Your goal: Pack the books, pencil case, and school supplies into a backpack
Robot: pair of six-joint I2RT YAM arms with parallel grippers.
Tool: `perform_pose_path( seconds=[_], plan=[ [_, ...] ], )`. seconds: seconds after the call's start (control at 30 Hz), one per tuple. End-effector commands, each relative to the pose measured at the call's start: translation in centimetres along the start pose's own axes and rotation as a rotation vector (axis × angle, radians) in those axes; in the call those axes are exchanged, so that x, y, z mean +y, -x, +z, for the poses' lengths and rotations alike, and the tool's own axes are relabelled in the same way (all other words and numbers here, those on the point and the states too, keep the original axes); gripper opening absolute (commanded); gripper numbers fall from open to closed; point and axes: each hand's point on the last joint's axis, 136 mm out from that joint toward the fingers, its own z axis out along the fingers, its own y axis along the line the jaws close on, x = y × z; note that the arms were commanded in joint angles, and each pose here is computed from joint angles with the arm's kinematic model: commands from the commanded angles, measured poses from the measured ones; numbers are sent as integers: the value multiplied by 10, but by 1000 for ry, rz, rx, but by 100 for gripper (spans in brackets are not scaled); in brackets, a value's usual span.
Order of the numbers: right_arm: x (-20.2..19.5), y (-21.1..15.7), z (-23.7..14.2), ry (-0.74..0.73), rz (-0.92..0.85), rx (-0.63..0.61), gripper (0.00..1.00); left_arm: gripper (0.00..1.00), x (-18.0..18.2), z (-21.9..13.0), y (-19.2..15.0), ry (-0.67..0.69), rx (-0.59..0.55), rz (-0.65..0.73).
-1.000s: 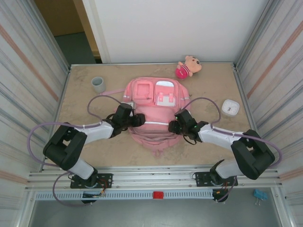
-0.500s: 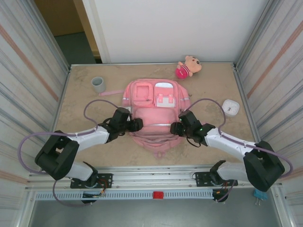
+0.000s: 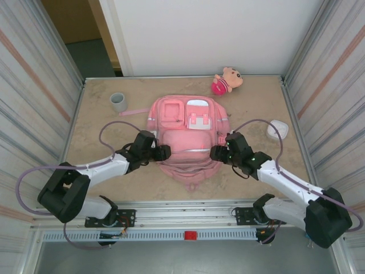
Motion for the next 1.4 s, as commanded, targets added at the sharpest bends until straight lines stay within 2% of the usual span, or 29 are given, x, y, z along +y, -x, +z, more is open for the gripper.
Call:
perform_pose_path(
  seconds=[0.0,0.1,0.13,0.2,0.3,0.37,0.5,0.6,0.67,0.8,0.93,1.07,1.13,1.2,1.27,1.37],
  plan=[
    [13,33,-32,26,-66,-88,72,66,0,-7,-29,-12,109,25],
    [19,71,-64,16,-118,-204,77,83,3,-29,-4,25,-7,35],
    [20,84,-75,10,-143,-251,98,88,6,-41,10,45,-67,53],
    [16,107,-93,-14,-184,-337,99,97,12,-68,38,98,-206,136],
    [3,141,-118,-78,-223,-473,99,99,28,-118,82,264,-468,300],
    [-5,159,-128,-105,-250,-558,99,99,44,-147,99,369,-611,335],
    [-31,180,-132,-165,-268,-684,99,99,82,-181,101,489,-796,274],
    [-52,184,-123,-188,-263,-746,99,99,100,-190,93,573,-898,300],
    [-67,182,-110,-196,-245,-753,99,99,103,-189,89,597,-922,350],
    [-93,176,-71,-191,-228,-696,99,99,113,-173,84,654,-856,471],
    [-113,171,-39,-219,-212,-624,99,99,134,-153,88,585,-843,401],
    [-122,169,-20,-229,-216,-595,99,99,160,-134,99,593,-809,338],
    [-125,167,-11,-231,-220,-574,99,99,164,-124,108,590,-808,337],
    [-129,164,-5,-238,-221,-559,99,99,159,-107,119,564,-784,398],
    [-134,160,0,-242,-221,-548,99,99,170,-90,123,616,-727,377],
    [-141,153,4,-237,-216,-543,99,99,178,-83,122,591,-787,388]
  ],
)
